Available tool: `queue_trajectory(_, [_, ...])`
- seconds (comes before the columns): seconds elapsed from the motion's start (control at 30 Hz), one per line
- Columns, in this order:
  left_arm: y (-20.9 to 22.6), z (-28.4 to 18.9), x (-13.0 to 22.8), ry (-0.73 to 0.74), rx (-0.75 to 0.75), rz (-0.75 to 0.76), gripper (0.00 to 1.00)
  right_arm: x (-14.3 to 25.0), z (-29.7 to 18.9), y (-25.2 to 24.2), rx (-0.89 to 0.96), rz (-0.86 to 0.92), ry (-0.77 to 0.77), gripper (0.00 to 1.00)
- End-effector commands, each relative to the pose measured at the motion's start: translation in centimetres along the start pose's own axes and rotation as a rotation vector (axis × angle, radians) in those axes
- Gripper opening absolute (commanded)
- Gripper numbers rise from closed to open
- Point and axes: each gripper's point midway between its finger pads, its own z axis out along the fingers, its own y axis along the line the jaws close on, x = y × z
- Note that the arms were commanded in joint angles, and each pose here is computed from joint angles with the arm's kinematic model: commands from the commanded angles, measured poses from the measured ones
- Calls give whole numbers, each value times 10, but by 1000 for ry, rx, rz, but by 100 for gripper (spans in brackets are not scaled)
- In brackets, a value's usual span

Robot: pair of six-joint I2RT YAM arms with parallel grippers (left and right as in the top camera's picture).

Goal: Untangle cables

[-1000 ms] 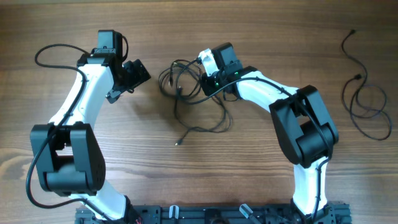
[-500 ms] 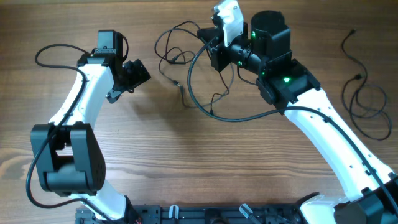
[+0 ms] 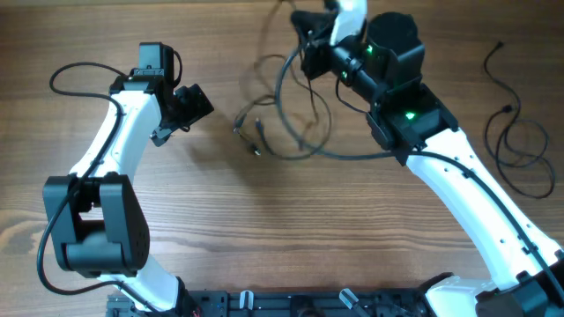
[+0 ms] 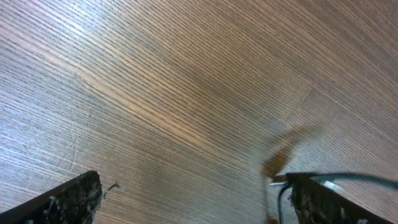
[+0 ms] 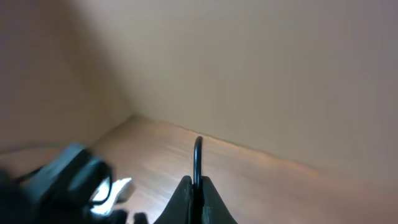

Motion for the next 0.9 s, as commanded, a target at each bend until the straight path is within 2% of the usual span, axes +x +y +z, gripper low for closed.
queue_trajectory(0.0, [4,4,0,-2,-19,-18,100,-16,-4,-33,143,487,-101,4])
queue_trajectory(0.03, [4,4,0,-2,-19,-18,100,-26,-3,-18,39,474,-101,4])
queue_trajectory(0.1, [4,4,0,-2,-19,-18,100,-41,-7,13,-152,302,-108,4])
queue_trajectory(0.13, [4,4,0,-2,-19,-18,100,-49,-17,47,-346,118,-116,4])
queue_trajectory(0.2, [4,4,0,-2,-19,-18,100,-52,-39,85,-578,-93,-142,4])
queue_trajectory(0.3, [4,4,0,-2,-19,-18,100,-62,-63,108,-743,-243,-211,4])
queue_trajectory(0.57, [4,4,0,-2,-19,-18,100,-133,-113,107,-721,-484,-624,4])
queue_trajectory(0.7, [4,4,0,-2,-19,-18,100,-173,-129,92,-569,-447,-838,4])
queue_trajectory(0.77, [4,4,0,-2,-19,-18,100,-186,-130,80,-488,-396,-890,4])
queue_trajectory(0.87, [4,4,0,-2,-19,-18,100,-183,-116,67,-440,-352,-835,4])
